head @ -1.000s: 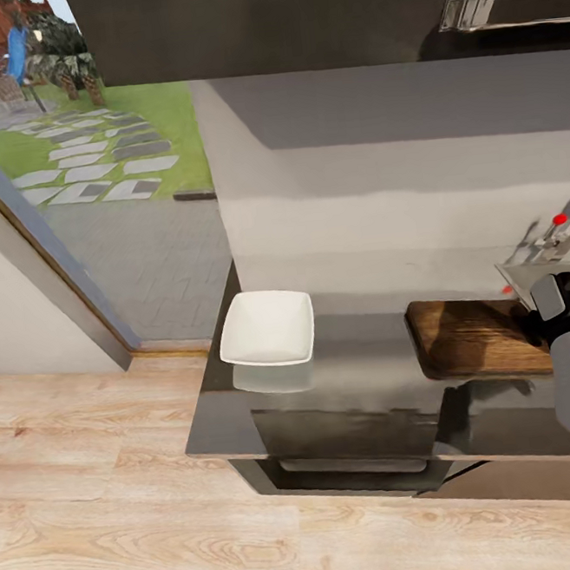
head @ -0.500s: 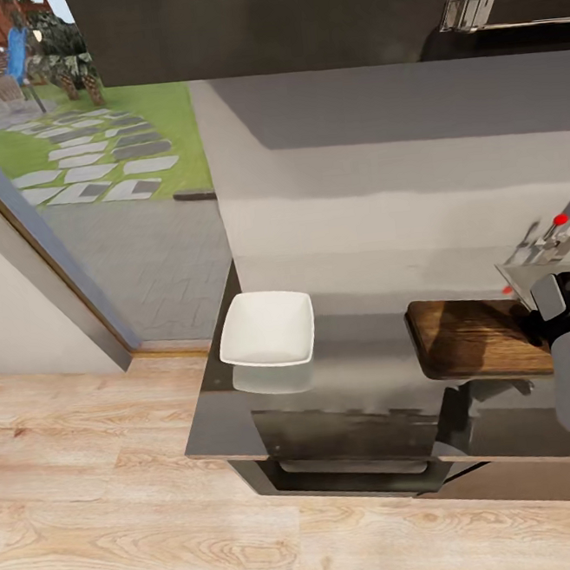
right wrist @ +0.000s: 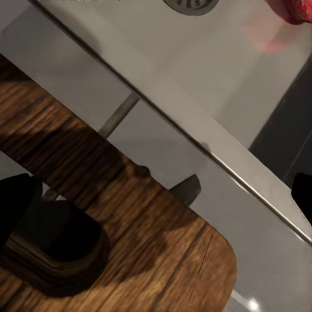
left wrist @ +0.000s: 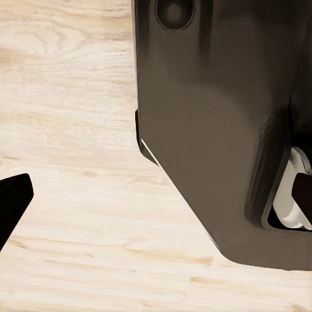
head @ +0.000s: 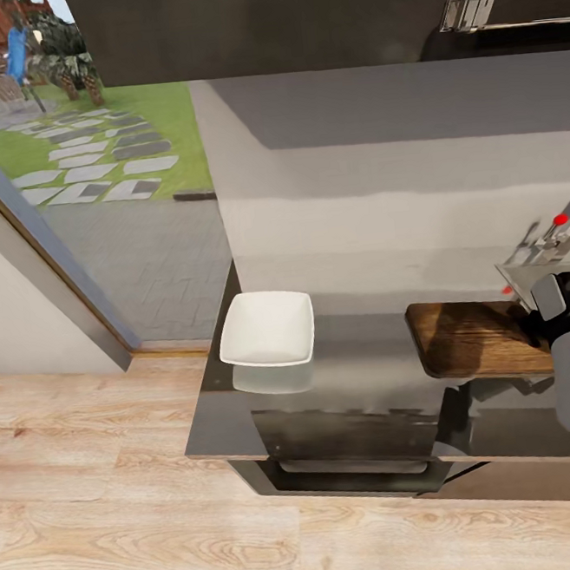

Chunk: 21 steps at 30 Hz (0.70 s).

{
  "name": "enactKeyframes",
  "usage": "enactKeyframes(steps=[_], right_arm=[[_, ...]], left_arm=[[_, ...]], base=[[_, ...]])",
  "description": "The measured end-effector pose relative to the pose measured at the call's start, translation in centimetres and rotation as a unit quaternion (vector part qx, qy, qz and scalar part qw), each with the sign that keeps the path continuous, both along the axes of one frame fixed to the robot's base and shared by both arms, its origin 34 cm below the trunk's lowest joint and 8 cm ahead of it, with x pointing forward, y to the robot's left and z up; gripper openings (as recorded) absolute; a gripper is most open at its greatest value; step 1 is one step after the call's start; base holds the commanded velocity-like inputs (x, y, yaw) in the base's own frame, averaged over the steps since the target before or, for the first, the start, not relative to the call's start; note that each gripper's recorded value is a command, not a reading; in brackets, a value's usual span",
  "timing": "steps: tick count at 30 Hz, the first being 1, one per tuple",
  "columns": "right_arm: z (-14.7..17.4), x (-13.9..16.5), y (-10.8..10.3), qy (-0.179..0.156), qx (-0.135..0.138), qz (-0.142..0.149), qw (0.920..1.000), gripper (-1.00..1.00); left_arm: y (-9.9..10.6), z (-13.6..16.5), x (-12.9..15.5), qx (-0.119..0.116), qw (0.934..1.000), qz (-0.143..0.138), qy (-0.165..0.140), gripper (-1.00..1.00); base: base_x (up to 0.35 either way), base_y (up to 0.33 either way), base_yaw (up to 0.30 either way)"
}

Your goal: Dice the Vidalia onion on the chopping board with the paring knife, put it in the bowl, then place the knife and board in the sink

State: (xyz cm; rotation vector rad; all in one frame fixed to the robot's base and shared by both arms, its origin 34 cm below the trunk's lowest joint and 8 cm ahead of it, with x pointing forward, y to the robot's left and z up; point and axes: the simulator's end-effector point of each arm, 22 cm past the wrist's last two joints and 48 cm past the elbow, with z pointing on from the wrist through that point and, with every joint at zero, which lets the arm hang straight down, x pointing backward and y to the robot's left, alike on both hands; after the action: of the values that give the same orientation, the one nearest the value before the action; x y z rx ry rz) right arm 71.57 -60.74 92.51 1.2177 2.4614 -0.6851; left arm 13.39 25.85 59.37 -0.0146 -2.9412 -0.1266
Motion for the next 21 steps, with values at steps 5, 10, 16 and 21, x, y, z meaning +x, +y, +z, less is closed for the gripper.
enactKeyframes(steps=[5,10,16,21], right_arm=[[0.0,0.0,0.0,0.0,-0.001,0.0,1.0,1.0],[0.4,0.1,-0.2,-0.003,-0.003,-0.001,1.0,1.0],[1.7,1.0,-0.6,-0.019,-0.011,0.005,0.9997,1.0],[6.6,3.4,-1.4,-0.052,-0.049,0.034,0.9968,1.0]], left_arm=[[0.0,0.0,0.0,0.0,1.0,0.0,0.0,1.0],[0.0,0.0,0.0,0.0,1.0,0.0,0.0,1.0],[0.0,0.0,0.0,0.0,1.0,0.0,0.0,1.0],[-0.1,0.0,0.0,-0.001,1.0,-0.001,-0.001,1.0]], base=[[0.0,0.0,0.0],[0.0,0.0,0.0],[0.0,0.0,0.0],[0.0,0.0,0.0]])
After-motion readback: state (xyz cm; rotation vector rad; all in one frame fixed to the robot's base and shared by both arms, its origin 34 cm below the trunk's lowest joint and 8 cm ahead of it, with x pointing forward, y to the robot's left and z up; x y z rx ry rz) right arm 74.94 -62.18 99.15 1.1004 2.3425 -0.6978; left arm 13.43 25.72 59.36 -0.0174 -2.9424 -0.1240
